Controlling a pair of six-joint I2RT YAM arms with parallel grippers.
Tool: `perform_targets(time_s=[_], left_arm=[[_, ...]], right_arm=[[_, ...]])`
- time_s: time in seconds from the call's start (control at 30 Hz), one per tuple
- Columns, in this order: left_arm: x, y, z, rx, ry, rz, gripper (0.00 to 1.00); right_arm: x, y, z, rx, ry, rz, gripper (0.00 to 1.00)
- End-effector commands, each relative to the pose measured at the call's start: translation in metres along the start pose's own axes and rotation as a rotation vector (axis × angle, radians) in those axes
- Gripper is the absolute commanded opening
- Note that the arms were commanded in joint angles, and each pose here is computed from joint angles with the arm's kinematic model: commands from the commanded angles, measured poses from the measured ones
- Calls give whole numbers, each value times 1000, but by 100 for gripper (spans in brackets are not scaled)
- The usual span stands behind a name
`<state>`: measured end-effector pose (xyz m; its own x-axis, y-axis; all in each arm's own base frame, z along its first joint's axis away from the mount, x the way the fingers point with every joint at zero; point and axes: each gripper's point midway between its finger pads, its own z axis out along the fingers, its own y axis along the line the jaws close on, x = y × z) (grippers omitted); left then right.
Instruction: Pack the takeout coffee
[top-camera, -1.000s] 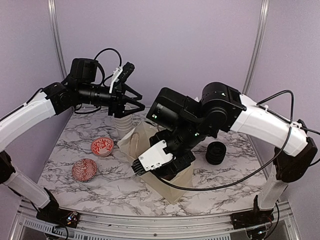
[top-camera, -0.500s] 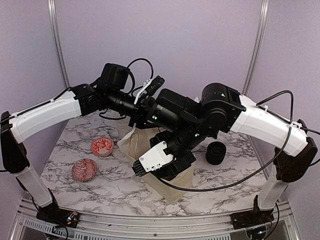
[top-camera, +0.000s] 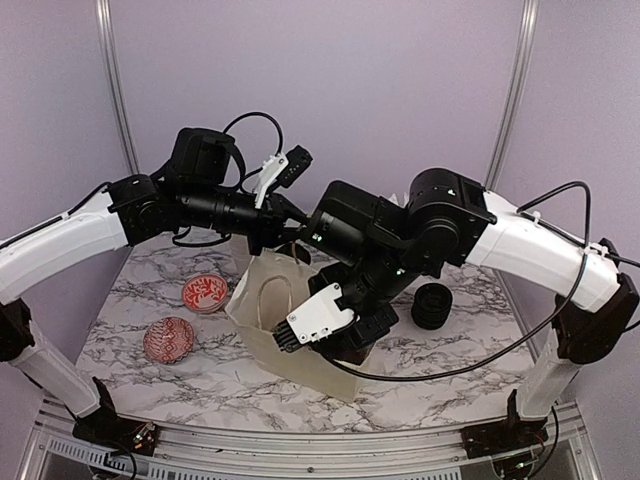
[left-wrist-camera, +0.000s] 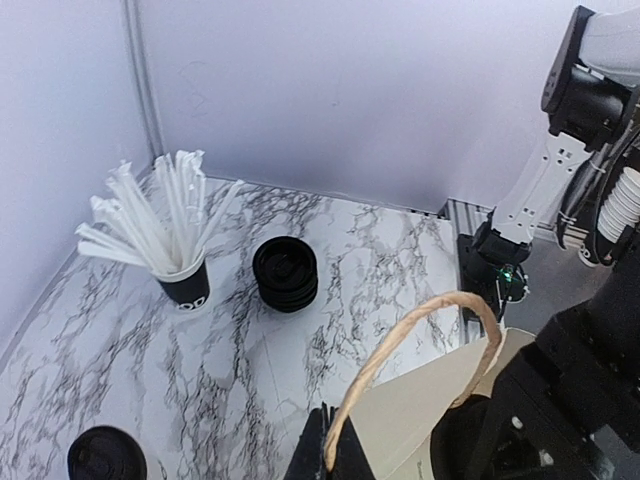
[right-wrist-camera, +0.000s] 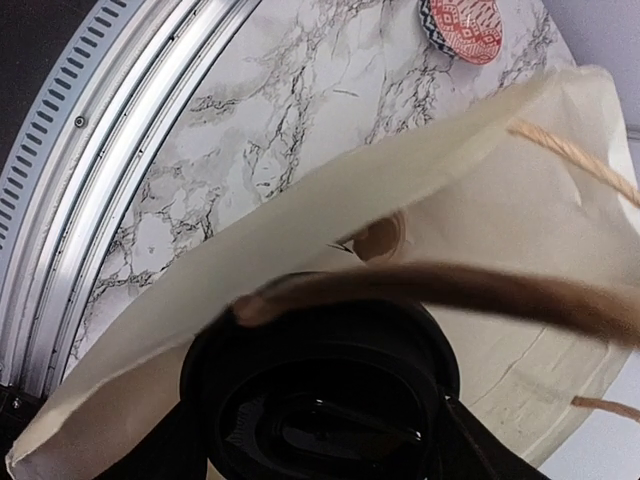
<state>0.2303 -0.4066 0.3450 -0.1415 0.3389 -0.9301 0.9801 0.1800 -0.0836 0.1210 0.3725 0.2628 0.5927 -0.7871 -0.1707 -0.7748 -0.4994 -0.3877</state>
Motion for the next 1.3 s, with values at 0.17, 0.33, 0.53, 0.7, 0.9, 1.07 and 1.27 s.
perform_targets(time_s=[0.17, 0.33, 0.53, 0.7, 0.9, 1.07, 1.27], left_arm=[[-12, 18, -46, -331, -128, -147, 0], [-6, 10, -42, -336, -146, -166, 0], [-17, 8, -49, -396, -217, -165, 0], [-34, 6, -68, -418, -335, -174, 0], [-29, -1, -61, -361, -343, -178, 0], [-15, -1, -56, -361, -313, -182, 0], [-6, -13, -48, -285, -259, -172, 14]], right_arm=[[25, -20, -13, 53, 7, 92, 61], [30, -22, -3, 56, 43, 110, 60], [35, -43, -10, 140, 58, 135, 60], [40, -57, -23, 215, 72, 135, 61], [33, -43, -17, 134, 32, 134, 62], [36, -31, -4, 84, 48, 140, 61], [36, -15, -3, 29, 28, 160, 61]])
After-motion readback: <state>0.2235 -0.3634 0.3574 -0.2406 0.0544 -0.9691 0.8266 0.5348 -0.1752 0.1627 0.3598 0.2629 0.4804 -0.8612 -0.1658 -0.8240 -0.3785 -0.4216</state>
